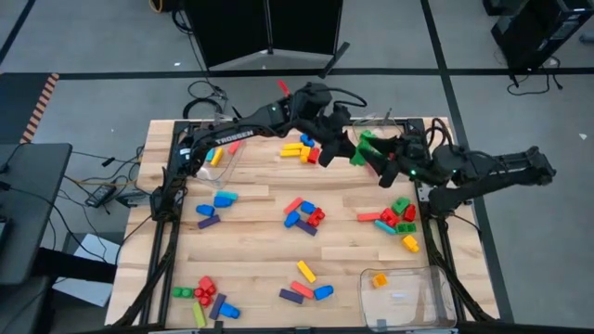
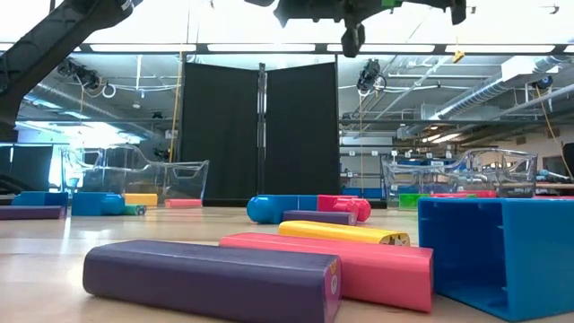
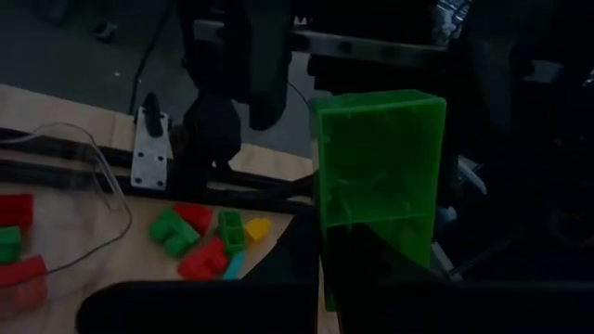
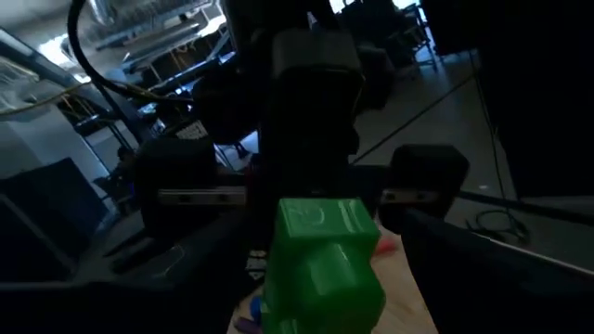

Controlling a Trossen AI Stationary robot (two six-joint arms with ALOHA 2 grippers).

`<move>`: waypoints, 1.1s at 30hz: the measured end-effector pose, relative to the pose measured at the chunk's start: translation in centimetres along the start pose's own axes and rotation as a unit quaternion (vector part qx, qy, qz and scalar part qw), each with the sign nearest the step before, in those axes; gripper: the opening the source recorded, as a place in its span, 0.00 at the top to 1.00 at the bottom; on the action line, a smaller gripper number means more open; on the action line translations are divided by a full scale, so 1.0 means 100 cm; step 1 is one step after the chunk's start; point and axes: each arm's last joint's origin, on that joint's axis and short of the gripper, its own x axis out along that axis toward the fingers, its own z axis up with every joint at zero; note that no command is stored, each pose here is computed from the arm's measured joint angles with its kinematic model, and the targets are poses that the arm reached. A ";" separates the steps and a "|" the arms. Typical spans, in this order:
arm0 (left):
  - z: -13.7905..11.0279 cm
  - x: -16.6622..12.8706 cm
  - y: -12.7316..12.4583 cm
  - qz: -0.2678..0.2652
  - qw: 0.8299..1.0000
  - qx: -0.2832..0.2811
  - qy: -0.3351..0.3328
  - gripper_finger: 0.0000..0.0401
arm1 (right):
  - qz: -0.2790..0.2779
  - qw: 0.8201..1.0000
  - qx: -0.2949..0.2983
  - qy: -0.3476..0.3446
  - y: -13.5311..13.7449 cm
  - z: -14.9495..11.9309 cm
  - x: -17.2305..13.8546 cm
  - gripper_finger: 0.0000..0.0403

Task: Sort blocks by size
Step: Put the green 2 stud game piece into the top right transparent bin

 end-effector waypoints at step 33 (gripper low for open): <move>0.005 0.000 0.002 0.040 0.998 0.024 -0.032 0.81 | 0.015 0.999 -0.042 -0.005 -0.004 0.000 0.021 0.59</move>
